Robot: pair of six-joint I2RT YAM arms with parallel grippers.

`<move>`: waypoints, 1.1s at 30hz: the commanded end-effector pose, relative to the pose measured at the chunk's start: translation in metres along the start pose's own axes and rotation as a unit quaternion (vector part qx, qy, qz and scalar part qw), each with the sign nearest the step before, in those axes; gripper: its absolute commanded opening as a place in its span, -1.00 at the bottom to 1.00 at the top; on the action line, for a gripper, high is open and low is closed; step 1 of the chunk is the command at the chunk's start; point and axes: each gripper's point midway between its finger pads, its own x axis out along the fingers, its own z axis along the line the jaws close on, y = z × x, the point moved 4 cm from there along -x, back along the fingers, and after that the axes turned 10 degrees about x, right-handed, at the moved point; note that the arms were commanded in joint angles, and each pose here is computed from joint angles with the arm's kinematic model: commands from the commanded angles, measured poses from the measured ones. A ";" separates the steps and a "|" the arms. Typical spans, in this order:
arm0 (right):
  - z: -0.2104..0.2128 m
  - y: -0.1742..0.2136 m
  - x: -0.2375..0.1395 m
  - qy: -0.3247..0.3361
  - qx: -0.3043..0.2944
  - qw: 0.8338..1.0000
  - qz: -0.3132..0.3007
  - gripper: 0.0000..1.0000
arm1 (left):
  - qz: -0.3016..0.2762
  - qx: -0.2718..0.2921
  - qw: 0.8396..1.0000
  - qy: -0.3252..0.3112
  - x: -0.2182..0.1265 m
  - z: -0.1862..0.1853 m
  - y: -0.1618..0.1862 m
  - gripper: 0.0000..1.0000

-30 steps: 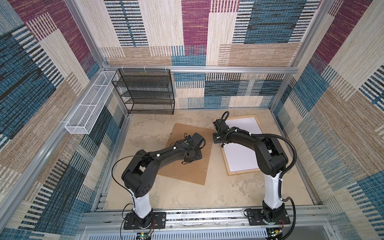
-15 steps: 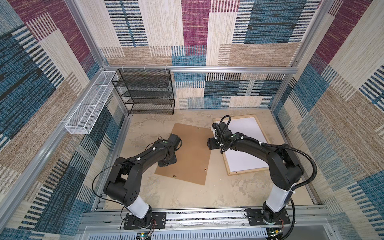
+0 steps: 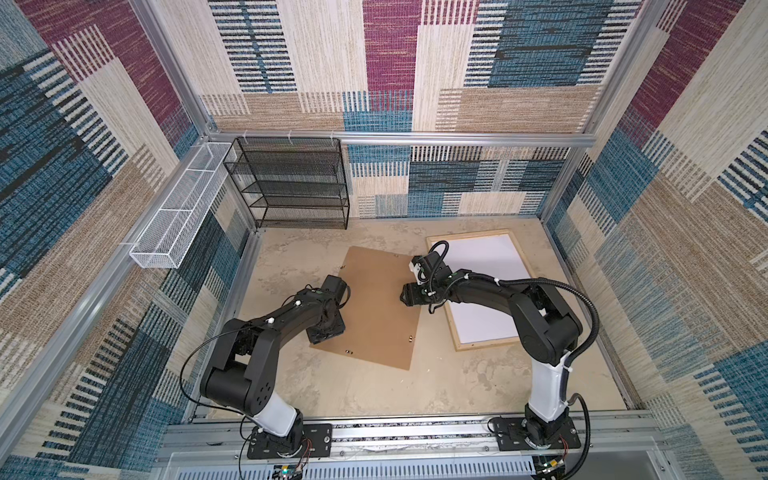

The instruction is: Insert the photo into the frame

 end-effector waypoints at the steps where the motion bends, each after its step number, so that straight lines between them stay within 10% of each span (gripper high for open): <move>1: -0.004 -0.011 0.007 0.000 -0.002 1.000 -0.006 0.39 | 0.024 -0.001 0.999 0.027 0.009 -0.006 0.011 -0.05; 23: 0.003 -0.099 0.021 -0.023 -0.087 0.995 -0.042 0.37 | -0.005 -0.004 0.998 0.063 -0.023 -0.030 0.050 -0.07; 33: 0.001 -0.030 -0.050 -0.013 -0.067 0.997 -0.037 0.35 | -0.029 0.032 0.999 0.000 -0.033 0.001 0.032 0.10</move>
